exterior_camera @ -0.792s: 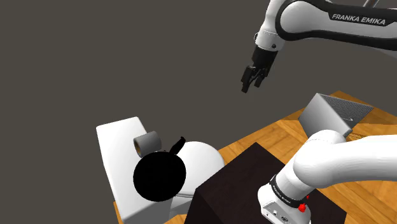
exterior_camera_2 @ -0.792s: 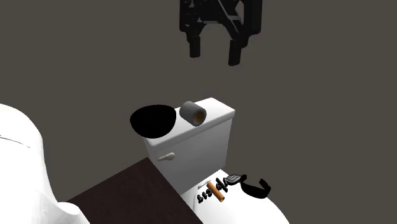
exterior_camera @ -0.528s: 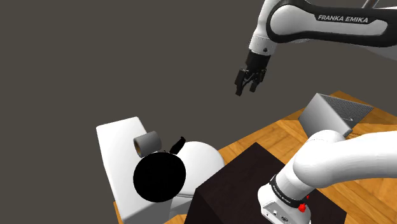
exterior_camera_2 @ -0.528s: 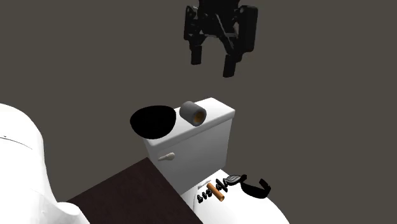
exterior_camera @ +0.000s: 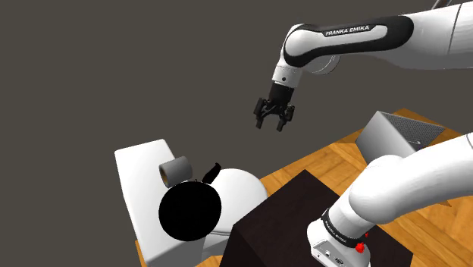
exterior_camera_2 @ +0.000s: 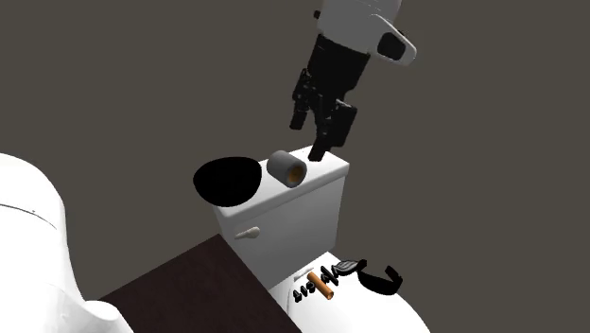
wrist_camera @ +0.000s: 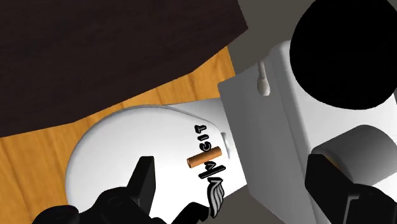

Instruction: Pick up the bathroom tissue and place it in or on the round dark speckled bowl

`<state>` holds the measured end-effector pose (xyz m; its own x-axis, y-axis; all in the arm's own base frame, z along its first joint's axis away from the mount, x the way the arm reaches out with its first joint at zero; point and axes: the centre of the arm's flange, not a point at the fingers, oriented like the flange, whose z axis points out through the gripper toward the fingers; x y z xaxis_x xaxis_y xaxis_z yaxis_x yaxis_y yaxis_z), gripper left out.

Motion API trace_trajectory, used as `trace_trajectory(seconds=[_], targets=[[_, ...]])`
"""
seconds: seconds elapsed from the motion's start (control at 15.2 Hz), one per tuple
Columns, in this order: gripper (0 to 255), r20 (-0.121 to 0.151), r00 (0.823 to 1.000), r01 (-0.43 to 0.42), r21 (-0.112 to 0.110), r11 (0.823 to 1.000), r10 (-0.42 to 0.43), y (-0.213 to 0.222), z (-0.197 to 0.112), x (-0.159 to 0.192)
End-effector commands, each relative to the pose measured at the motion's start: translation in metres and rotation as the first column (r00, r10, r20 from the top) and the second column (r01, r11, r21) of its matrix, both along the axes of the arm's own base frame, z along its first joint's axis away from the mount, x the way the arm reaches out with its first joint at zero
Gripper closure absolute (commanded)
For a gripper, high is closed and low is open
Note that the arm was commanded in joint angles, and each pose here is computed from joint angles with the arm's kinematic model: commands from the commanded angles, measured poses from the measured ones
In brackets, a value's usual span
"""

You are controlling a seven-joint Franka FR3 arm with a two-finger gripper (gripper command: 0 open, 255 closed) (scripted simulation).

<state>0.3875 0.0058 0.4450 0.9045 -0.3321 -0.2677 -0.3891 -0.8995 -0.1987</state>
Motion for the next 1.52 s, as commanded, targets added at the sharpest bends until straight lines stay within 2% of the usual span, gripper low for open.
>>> trace_trajectory(seconds=[0.0, 0.13, 0.33, 0.46, 0.66, 0.86, 1.06, 1.25, 1.45], targets=[[0, -0.047, 0.995, 0.087, 0.054, 0.995, -0.084, 0.004, -0.025, 0.012], [0, -0.097, 0.982, 0.169, 0.101, 0.980, -0.159, 0.008, -0.050, 0.023], [0, -0.178, 0.948, 0.293, 0.164, 0.942, -0.264, 0.016, -0.088, 0.037], [0, -0.235, 0.915, 0.375, 0.199, 0.906, -0.327, 0.021, -0.113, 0.046], [0, -0.323, 0.853, 0.493, 0.241, 0.836, -0.410, 0.031, -0.151, 0.059], [0, -0.413, 0.775, 0.605, 0.269, 0.749, -0.478, 0.042, -0.189, 0.070], [0, -0.502, 0.685, 0.707, 0.283, 0.648, -0.528, 0.056, -0.226, 0.080], [0, -0.588, 0.584, 0.796, 0.281, 0.536, -0.560, 0.071, -0.263, 0.089], [0, -0.669, 0.475, 0.871, 0.265, 0.414, -0.572, 0.087, -0.300, 0.098]])
